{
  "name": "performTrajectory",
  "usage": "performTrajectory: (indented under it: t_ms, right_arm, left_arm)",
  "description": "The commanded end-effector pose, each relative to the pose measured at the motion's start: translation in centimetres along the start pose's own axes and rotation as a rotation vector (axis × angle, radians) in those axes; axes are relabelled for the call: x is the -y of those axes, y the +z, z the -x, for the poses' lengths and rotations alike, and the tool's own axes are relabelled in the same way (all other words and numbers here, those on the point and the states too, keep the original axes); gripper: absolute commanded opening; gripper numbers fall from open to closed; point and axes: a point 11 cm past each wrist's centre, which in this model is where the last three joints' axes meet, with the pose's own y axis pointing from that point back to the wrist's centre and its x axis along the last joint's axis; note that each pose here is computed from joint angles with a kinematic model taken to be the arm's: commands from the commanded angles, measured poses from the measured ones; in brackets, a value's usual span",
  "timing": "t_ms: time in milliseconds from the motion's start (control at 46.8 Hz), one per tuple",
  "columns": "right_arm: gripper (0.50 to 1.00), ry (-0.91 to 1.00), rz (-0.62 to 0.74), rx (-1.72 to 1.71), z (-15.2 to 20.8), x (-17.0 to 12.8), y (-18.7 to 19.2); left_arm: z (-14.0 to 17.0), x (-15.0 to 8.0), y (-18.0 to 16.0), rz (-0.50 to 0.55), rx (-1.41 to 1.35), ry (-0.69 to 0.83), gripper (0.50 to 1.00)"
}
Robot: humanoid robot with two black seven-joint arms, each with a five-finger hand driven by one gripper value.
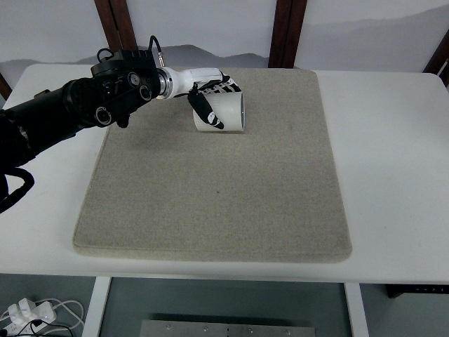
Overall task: Flip white cup upright
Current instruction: 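Lift the white cup with the left hand and rotate it upright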
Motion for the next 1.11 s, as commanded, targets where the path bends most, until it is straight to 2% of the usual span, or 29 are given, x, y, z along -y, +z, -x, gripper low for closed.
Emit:
performTrajectory:
  t_ms: [0, 107, 406, 683, 1089]
  right_arm:
    - [0.952, 0.0, 0.0, 0.0, 0.0, 0.0, 0.0]
    - [0.952, 0.0, 0.0, 0.0, 0.0, 0.0, 0.0]
    - [0.952, 0.0, 0.0, 0.0, 0.0, 0.0, 0.0]
    - [0.952, 0.0, 0.0, 0.0, 0.0, 0.0, 0.0]
    - [0.952, 0.0, 0.0, 0.001, 0.0, 0.0, 0.0]
  left_arm:
    - [-0.5, -0.2, 0.2, 0.035, -0.08, 0.02, 0.636]
    - [-0.8, -0.3, -0.7, 0.06, -0.173, 0.048, 0.636]
    - [-1.5, -1.0, -2.4, 0.218, -0.492, 0.146, 0.636]
    - [0.1, -1.7, -4.8, 0.358, -0.737, 0.204, 0.636]
    - [1.9, -2.9, -6.8, 0.541, -0.939, 0.287, 0.641]
